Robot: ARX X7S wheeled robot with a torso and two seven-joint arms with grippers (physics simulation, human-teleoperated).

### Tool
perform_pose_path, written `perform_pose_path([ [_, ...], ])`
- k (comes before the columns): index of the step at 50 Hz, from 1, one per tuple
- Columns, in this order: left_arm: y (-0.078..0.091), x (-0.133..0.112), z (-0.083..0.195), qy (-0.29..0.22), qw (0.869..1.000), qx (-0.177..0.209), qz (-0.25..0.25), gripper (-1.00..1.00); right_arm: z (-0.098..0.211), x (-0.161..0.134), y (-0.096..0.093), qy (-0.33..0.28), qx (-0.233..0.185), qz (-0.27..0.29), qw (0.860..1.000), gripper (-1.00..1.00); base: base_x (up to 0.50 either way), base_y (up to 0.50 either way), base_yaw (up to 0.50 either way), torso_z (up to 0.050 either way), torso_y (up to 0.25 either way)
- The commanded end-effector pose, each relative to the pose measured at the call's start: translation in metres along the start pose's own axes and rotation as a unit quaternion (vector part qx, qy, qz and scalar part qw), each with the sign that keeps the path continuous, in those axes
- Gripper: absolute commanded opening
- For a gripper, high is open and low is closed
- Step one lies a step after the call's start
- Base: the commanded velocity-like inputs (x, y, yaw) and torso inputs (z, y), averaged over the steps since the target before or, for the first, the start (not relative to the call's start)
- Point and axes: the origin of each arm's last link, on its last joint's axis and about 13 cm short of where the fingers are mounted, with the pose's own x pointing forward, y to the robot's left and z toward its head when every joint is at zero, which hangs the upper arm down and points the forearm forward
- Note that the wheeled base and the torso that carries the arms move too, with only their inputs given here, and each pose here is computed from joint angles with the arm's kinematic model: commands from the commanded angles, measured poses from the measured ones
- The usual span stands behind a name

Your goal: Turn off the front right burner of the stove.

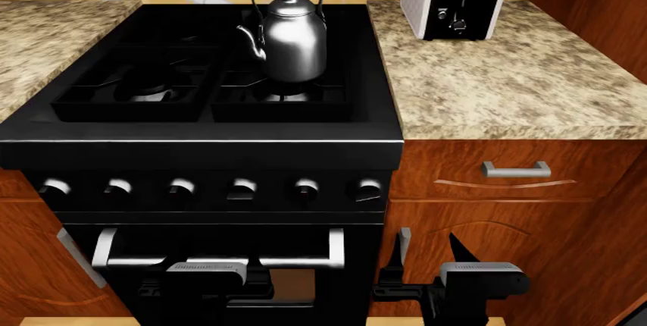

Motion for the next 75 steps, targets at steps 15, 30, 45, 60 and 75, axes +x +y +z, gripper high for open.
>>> perform_pose_path([
  [15,0.001,0.0,-0.001,0.005,1.0,0.004,0.01,1.0,0.008,0.003,0.003,-0.012,-0.075,0.003,0.997,1.0,0.0,0.0,0.0,0.0,0.0],
  [30,0.002,-0.001,-0.002,0.009,1.0,0.001,0.011,1.0,0.041,0.012,0.003,-0.032,-0.085,0.037,0.995,1.0,0.0,0.0,0.0,0.0,0.0],
  [45,0.001,-0.001,-0.002,0.023,1.0,-0.013,0.003,1.0,0.067,0.023,0.004,0.016,-0.174,0.078,0.982,1.0,0.0,0.0,0.0,0.0,0.0],
  [60,0.001,-0.002,-0.003,0.027,1.0,-0.015,0.001,1.0,0.074,0.025,0.011,0.037,-0.311,0.105,0.944,1.0,0.0,0.0,0.0,0.0,0.0],
  [75,0.0,-0.003,-0.003,0.027,1.0,-0.016,-0.003,1.0,0.069,0.025,0.02,0.005,-0.39,0.1,0.915,1.0,0.0,0.0,0.0,0.0,0.0],
])
